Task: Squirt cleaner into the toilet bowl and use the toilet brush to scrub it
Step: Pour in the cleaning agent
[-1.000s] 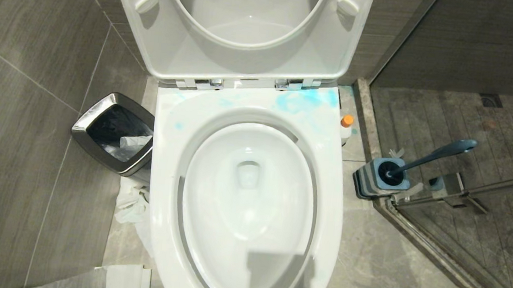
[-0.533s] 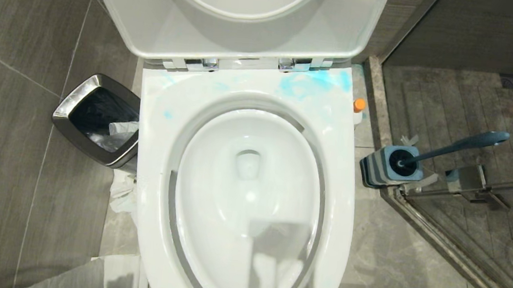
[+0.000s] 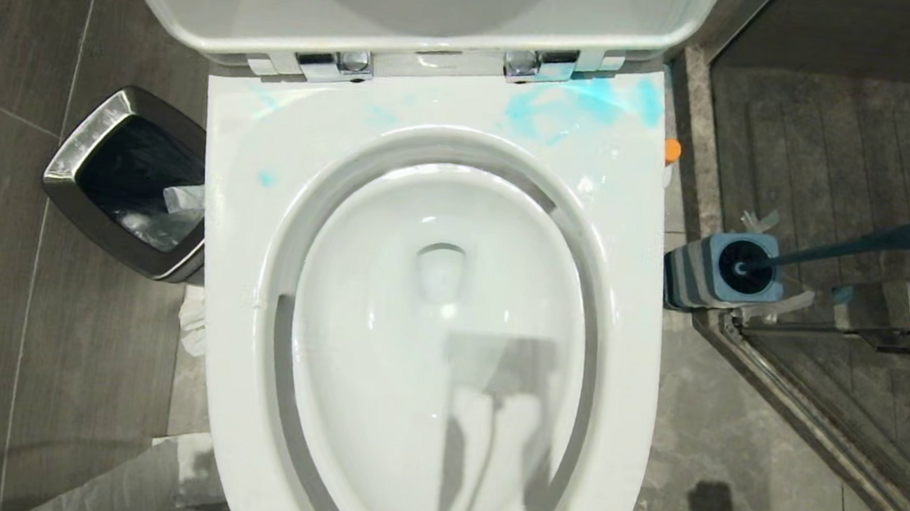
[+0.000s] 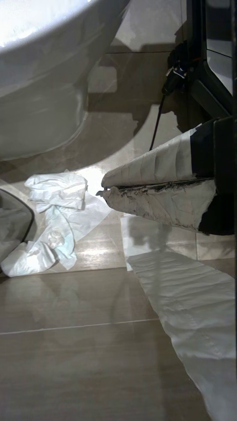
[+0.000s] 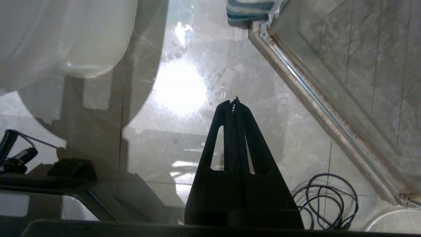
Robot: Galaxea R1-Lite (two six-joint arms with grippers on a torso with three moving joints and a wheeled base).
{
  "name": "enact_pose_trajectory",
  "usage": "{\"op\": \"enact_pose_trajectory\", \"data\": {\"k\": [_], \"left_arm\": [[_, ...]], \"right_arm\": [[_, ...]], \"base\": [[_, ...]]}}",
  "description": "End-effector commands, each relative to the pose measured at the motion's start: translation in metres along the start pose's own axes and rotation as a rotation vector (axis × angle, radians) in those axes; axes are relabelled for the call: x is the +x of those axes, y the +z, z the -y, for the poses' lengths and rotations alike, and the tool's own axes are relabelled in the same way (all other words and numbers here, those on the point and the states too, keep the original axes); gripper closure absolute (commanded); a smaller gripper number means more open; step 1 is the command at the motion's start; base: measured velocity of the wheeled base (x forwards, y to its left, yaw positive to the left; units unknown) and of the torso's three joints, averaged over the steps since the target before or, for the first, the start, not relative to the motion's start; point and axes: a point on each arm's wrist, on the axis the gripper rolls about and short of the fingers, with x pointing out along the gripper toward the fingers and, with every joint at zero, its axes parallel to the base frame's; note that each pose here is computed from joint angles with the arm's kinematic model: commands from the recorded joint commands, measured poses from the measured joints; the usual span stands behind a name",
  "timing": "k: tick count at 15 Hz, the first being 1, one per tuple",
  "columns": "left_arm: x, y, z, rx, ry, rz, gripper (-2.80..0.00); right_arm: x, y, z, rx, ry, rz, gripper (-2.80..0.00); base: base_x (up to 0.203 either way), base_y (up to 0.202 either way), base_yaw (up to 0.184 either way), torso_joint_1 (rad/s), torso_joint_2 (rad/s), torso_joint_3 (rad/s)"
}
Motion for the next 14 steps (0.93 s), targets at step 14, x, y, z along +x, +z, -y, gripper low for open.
{"op": "enact_pose_trajectory", "data": {"k": [14], "left_arm": [[0.0001,0.0002,0.0,0.0,0.0,0.0,0.0]], "right_arm": [[0.0,0.0,0.0,-0.002,0.0,0.001,0.0]], "base": [[0.0,0.0,0.0,0.004,0.0,-0.132]]}}
